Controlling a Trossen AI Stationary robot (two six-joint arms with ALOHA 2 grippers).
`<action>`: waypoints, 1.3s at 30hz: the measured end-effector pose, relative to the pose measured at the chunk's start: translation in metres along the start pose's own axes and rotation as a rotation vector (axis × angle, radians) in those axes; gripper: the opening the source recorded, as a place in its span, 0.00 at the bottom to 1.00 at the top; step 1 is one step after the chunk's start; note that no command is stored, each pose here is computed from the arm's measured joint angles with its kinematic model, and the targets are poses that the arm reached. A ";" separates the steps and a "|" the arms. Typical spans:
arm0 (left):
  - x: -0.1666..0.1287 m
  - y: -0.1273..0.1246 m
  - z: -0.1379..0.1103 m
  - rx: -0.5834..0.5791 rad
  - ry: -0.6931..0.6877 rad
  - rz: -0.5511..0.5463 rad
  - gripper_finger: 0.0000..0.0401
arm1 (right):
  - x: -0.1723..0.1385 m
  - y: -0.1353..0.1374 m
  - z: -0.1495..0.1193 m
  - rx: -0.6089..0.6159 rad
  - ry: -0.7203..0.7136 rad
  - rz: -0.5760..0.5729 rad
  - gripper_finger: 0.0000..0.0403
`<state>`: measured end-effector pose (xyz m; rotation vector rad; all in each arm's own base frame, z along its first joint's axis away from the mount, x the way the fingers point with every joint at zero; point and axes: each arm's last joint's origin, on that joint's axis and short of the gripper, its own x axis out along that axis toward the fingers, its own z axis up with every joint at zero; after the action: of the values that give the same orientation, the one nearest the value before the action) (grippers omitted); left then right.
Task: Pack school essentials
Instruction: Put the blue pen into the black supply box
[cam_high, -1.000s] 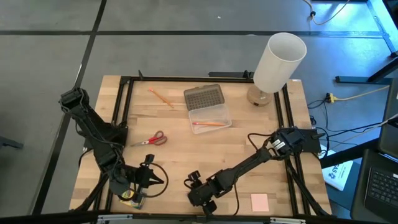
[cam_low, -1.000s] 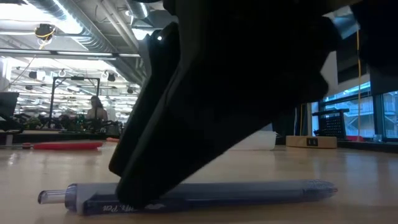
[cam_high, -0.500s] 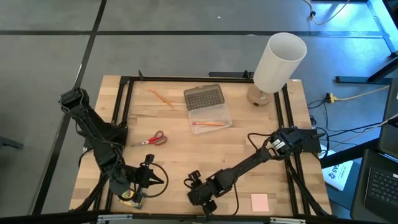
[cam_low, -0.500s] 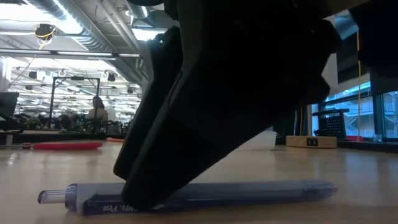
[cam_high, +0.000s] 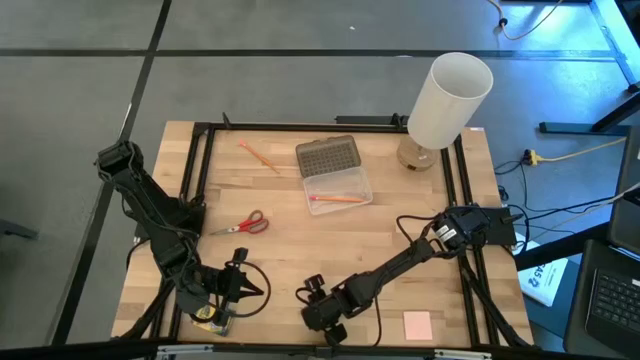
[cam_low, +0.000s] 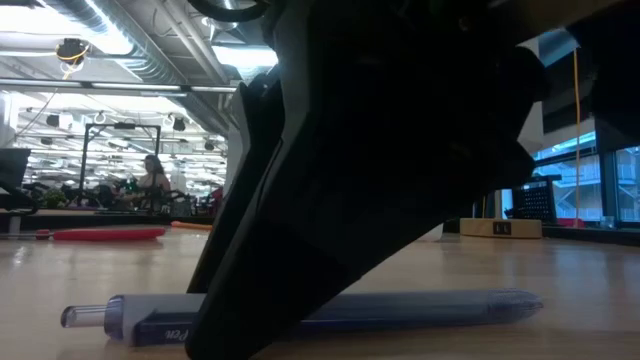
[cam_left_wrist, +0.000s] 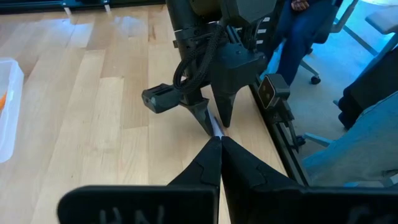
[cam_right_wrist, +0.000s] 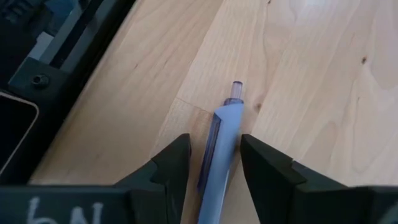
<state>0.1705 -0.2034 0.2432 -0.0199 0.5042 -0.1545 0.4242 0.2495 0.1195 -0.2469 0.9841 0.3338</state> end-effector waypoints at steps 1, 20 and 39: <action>0.000 0.000 0.000 0.000 0.000 0.000 0.00 | 0.000 0.000 0.000 0.006 0.001 -0.002 0.34; 0.000 0.000 0.000 -0.002 0.000 0.000 0.01 | 0.001 -0.002 -0.002 0.006 0.021 -0.010 0.14; 0.000 0.000 0.000 -0.002 0.000 0.000 0.00 | -0.005 -0.018 0.006 0.000 0.063 -0.034 0.14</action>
<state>0.1705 -0.2034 0.2432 -0.0219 0.5044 -0.1542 0.4330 0.2346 0.1278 -0.2756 1.0402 0.2962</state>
